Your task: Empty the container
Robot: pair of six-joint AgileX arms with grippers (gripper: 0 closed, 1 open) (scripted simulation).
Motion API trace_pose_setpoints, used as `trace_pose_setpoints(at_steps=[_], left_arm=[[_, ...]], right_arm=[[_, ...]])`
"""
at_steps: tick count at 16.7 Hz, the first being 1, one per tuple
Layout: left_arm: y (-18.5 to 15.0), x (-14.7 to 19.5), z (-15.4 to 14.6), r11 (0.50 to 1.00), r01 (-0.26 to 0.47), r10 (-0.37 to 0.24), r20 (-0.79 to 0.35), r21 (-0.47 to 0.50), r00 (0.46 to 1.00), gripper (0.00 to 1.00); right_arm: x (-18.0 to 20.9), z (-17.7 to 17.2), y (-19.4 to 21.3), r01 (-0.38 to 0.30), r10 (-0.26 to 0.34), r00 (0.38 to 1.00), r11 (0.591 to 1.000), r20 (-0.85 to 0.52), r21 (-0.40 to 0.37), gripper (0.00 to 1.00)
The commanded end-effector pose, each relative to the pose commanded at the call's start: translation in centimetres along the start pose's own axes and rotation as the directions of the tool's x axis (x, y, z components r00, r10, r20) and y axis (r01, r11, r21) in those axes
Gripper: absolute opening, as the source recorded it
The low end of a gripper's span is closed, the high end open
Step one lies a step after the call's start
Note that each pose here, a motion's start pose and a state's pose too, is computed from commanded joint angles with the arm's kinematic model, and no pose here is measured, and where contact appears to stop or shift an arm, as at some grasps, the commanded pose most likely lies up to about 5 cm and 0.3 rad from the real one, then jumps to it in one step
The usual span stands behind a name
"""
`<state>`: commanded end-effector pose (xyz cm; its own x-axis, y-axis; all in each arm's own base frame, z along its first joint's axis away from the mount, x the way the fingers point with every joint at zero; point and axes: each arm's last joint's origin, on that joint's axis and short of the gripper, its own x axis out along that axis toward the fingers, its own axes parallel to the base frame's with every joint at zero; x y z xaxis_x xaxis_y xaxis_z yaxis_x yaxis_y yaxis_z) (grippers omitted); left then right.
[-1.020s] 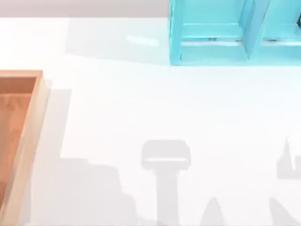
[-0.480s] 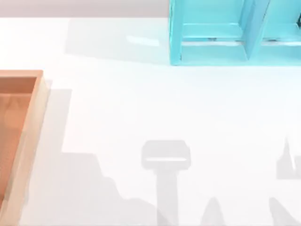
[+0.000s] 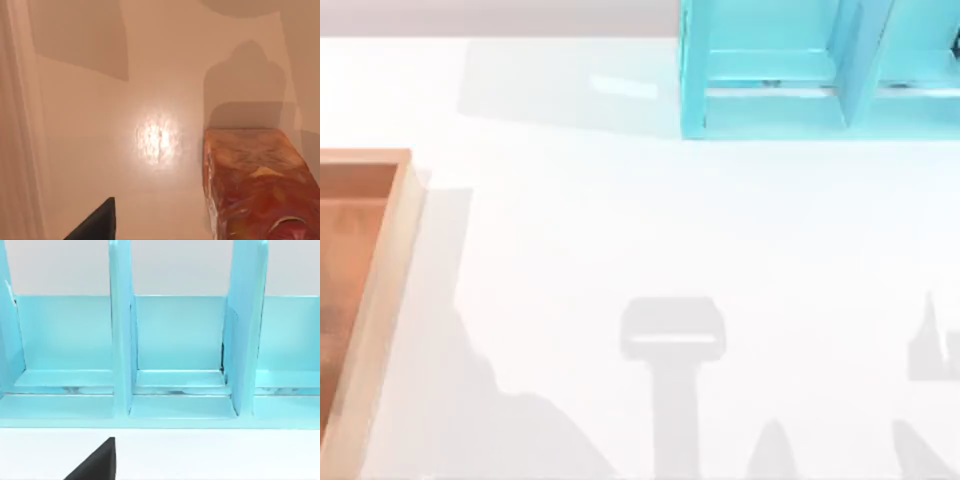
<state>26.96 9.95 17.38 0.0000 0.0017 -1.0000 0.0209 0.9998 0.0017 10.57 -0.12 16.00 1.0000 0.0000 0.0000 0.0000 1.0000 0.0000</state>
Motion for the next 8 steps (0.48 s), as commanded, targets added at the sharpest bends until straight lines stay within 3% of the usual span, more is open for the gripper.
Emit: trace_pose_setpoints(at_steps=[4,8], left_arm=[[-0.2,3.4,-0.6,1.0,0.001,-0.001,-0.003,0.0,1.0,1.0],[-0.4,4.3,-0.8,1.0,0.0,0.0,0.0,0.0,1.0,1.0]], right_arm=[[0.0,0.0,0.0,0.0,0.0,1.0,1.0,0.0,0.0,1.0],[0.0,0.0,0.0,0.0,0.0,1.0,1.0,0.0,0.0,1.0]])
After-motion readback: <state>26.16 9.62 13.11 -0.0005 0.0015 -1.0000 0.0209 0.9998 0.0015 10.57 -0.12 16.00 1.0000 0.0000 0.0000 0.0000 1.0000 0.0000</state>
